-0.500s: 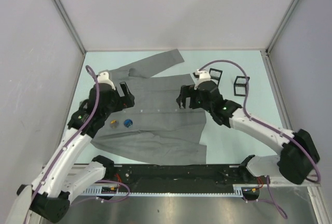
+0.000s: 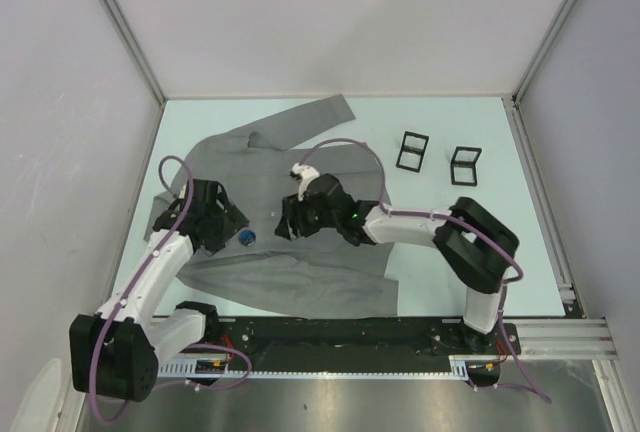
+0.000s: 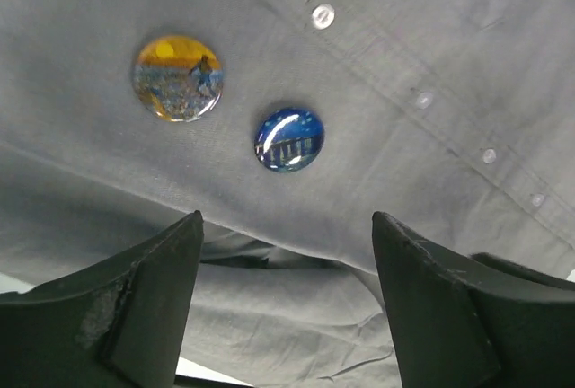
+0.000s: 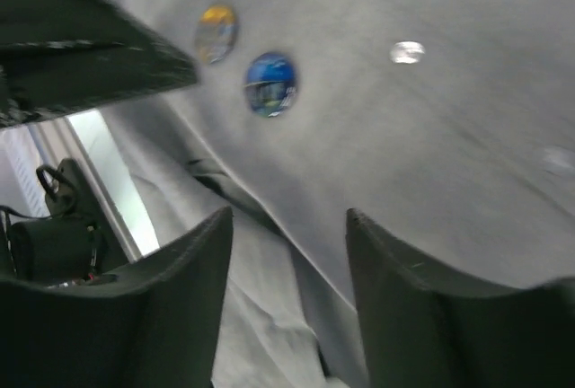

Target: Remove the brooch from the garment

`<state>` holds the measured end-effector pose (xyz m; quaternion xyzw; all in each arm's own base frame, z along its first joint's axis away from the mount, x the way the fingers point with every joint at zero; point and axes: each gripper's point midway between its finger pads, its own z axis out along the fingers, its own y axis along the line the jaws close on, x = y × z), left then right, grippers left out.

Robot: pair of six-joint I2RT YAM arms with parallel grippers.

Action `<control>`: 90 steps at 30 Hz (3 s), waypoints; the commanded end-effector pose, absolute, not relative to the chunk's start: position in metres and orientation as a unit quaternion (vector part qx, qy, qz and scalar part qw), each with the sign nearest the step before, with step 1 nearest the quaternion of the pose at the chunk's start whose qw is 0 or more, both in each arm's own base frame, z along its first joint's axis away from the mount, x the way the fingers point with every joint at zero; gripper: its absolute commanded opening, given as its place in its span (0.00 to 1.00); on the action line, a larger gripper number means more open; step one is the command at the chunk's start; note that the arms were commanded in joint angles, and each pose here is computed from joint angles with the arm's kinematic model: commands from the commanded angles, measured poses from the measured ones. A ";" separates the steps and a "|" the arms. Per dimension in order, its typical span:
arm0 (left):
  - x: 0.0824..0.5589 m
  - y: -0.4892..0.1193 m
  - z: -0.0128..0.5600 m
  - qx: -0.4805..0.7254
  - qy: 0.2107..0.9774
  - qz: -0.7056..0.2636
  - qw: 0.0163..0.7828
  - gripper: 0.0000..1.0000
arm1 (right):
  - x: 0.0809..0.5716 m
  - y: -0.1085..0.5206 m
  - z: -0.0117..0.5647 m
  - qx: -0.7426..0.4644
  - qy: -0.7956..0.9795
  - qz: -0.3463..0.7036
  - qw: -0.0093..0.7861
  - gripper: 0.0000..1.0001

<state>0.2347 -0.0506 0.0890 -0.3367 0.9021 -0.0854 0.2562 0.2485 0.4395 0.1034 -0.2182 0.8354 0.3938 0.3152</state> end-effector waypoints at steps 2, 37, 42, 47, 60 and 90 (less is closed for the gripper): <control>0.256 -0.066 0.082 -0.367 0.882 -0.151 0.253 0.76 | 0.229 0.495 0.107 -0.272 0.794 0.455 0.297 0.46; 0.282 -0.043 0.035 -0.393 0.890 -0.070 0.221 0.56 | 0.207 0.494 0.068 -0.321 0.803 0.438 0.246 0.18; 0.278 -0.040 0.032 -0.398 0.885 -0.069 0.231 0.56 | 0.219 0.497 0.078 -0.318 0.793 0.444 0.271 0.32; 0.277 -0.047 0.028 -0.396 0.883 -0.094 0.235 0.60 | 0.225 0.502 0.089 -0.320 0.787 0.450 0.277 0.33; 0.272 -0.051 0.035 -0.394 0.883 -0.108 0.232 0.62 | 0.208 0.509 0.127 -0.326 0.762 0.485 0.279 0.46; 0.267 -0.052 0.033 -0.394 0.896 -0.039 0.199 0.63 | 0.215 0.518 0.038 -0.302 0.812 0.444 0.227 0.04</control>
